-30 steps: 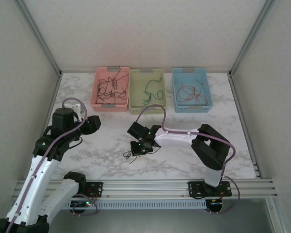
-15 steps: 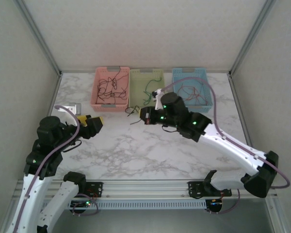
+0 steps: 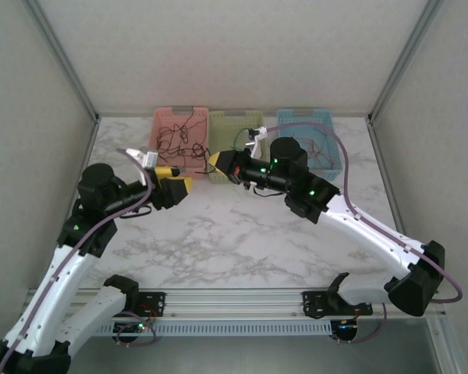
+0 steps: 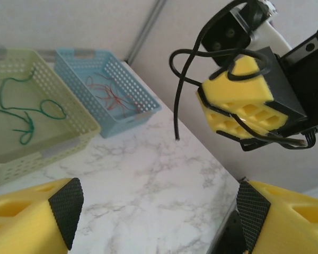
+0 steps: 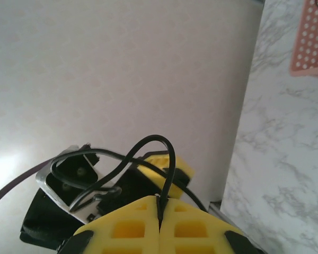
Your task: Untangle the cables
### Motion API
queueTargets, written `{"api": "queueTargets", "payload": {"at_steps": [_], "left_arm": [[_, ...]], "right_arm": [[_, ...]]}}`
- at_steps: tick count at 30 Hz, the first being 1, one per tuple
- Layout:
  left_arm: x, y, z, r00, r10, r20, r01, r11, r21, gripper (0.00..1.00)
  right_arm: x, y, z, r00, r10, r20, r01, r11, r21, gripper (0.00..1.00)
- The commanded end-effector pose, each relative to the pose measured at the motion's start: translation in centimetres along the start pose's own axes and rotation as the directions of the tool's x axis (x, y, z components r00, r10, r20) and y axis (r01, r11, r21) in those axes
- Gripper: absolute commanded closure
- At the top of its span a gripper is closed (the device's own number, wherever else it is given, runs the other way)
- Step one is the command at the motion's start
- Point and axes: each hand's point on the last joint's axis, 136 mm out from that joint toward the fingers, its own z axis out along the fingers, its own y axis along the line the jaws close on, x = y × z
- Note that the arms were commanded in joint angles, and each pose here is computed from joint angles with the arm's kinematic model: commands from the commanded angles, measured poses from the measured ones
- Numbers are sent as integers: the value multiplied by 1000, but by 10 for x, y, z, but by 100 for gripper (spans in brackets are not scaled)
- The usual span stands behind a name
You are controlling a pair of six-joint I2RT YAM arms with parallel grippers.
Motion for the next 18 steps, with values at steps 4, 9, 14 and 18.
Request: {"api": "queueTargets", "payload": {"at_steps": [4,9,14,18], "left_arm": [[-31,-33,15,997,67,26,-70,988,138,24],[-23,-31,30,998,50,-31,-45,987,152,31],[-21,-30,33,999,39,-35,-33,987,156,41],[-22,-30,35,999,33,-33,-27,986,162,51]], "right_arm": [[3,20,5,997,62,-46,-67,993,-102,100],[5,20,4,997,62,-54,-67,992,-103,100],[7,18,5,995,66,-69,-73,992,-101,100],[9,20,7,994,68,-85,-77,991,-113,100]]}}
